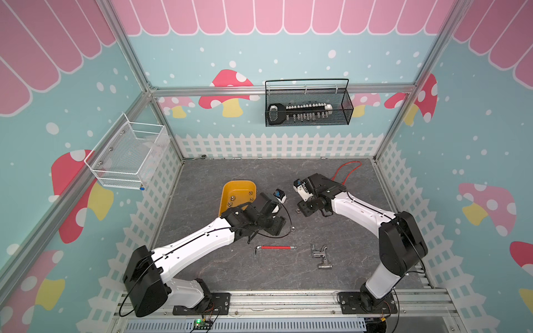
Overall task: Put the nuts on the desktop into the storage box
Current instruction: Pick up the nut from the center of the board.
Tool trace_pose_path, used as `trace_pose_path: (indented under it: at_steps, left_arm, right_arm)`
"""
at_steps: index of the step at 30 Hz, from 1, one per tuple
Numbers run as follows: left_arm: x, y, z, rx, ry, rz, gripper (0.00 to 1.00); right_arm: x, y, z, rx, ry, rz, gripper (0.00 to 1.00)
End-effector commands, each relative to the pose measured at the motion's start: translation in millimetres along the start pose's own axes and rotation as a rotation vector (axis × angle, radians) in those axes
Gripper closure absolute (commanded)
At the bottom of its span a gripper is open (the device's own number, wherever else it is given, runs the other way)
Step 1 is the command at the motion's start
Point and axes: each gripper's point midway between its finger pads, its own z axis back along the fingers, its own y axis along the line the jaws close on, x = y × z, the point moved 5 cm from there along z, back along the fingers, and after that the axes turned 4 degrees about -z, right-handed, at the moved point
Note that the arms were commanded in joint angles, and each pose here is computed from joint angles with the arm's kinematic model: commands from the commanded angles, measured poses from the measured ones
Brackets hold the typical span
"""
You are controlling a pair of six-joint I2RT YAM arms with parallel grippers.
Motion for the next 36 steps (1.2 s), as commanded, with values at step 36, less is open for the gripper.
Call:
trace_pose_path:
  at_steps: [36]
  left_arm:
    - [-22,37,-154,0.026,0.402,-0.060,0.41]
  right_arm:
    - [-47,19,63,0.177,-0.186,-0.043,0.44]
